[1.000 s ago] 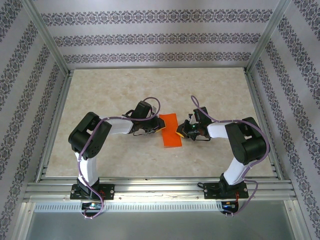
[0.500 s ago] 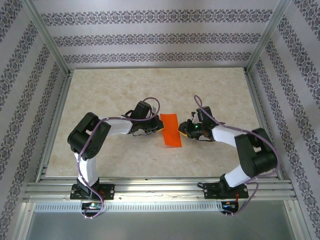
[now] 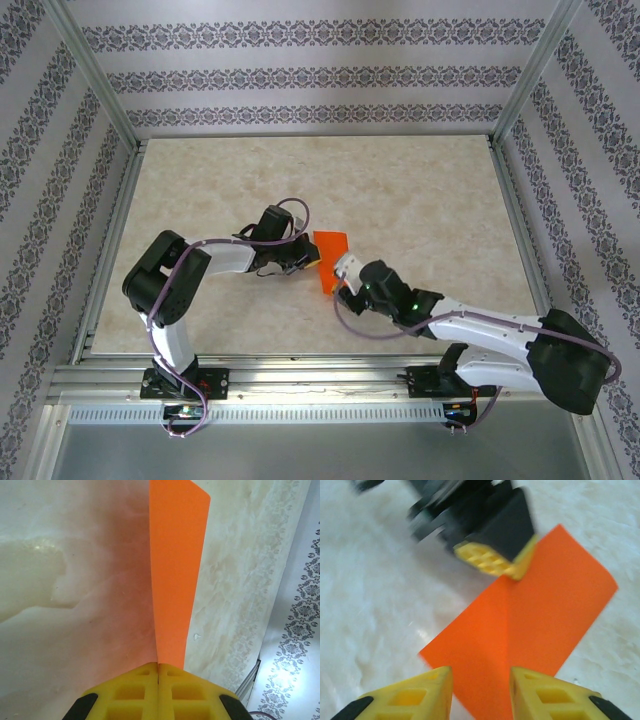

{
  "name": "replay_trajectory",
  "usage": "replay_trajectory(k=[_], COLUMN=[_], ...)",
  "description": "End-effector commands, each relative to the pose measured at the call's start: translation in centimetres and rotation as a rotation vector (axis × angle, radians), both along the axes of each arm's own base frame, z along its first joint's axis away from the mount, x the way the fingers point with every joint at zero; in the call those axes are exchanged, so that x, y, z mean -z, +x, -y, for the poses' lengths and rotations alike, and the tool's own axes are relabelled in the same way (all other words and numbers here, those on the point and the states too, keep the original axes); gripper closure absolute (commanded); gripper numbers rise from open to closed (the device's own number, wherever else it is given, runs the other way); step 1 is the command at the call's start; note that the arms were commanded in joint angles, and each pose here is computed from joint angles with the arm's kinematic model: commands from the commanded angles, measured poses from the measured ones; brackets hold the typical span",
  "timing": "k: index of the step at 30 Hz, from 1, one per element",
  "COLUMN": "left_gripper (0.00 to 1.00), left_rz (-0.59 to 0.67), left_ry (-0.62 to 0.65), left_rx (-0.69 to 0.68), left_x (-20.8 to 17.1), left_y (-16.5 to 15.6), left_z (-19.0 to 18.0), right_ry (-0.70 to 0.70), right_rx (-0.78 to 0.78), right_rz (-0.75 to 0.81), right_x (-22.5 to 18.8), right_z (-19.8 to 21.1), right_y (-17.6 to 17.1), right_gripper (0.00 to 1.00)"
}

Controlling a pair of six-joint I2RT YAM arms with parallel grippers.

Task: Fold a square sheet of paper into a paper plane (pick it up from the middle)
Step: Third fold the triangle at the center of the table.

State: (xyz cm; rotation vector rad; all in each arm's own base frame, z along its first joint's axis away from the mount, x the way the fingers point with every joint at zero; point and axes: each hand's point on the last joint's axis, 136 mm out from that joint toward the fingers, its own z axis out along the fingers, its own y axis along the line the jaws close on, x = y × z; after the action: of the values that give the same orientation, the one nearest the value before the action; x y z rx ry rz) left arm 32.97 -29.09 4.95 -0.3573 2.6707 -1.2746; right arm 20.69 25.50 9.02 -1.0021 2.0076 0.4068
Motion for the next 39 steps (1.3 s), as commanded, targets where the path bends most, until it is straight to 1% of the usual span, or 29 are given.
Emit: replay_trajectory(k=[1, 6, 10, 15, 22, 27, 33, 39], left_gripper=[1.0, 1.0, 1.0, 1.0, 1.0, 1.0, 1.0, 1.0], left_rz=[0.016, 0.017, 0.017, 0.017, 0.02, 0.019, 0.023, 0.021], left_ry=[-0.03, -0.038, -0.039, -0.046, -0.053, -0.053, -0.052, -0.049], left_rx=[-0.016, -0.019, -0.024, -0.023, -0.033, -0.034, -0.036, -0.039], left_x=[-1.4, -1.5, -1.5, -1.5, -1.7, -1.7, -1.8, -1.8], left_y=[0.4, 0.5, 0.5, 0.5, 0.6, 0.5, 0.5, 0.5], left_z=[-0.3, -0.2, -0.2, -0.1, -0.2, -0.2, -0.3, -0.3], right_ry=[-0.033, -0.075, -0.171, -0.194, -0.223, -0.218, -0.206, -0.166], right_rx=[-0.131, -0.124, -0.069, 0.005, 0.015, 0.029, 0.046, 0.062], right_rz=[0.211, 0.248, 0.318, 0.357, 0.337, 0.33, 0.322, 0.288], right_x=[-1.9, -0.6, 0.6, 1.2, 2.4, 2.5, 2.4, 2.3], right_z=[-1.9, -3.4, -3.5, -3.1, -3.3, -3.3, -2.9, -2.7], right_y=[-0.8, -1.2, -0.5, 0.5, 0.9, 1.0, 1.2, 1.3], right_gripper=[0.58, 0.56, 0.56, 0.55, 0.6, 0.67, 0.81, 0.93])
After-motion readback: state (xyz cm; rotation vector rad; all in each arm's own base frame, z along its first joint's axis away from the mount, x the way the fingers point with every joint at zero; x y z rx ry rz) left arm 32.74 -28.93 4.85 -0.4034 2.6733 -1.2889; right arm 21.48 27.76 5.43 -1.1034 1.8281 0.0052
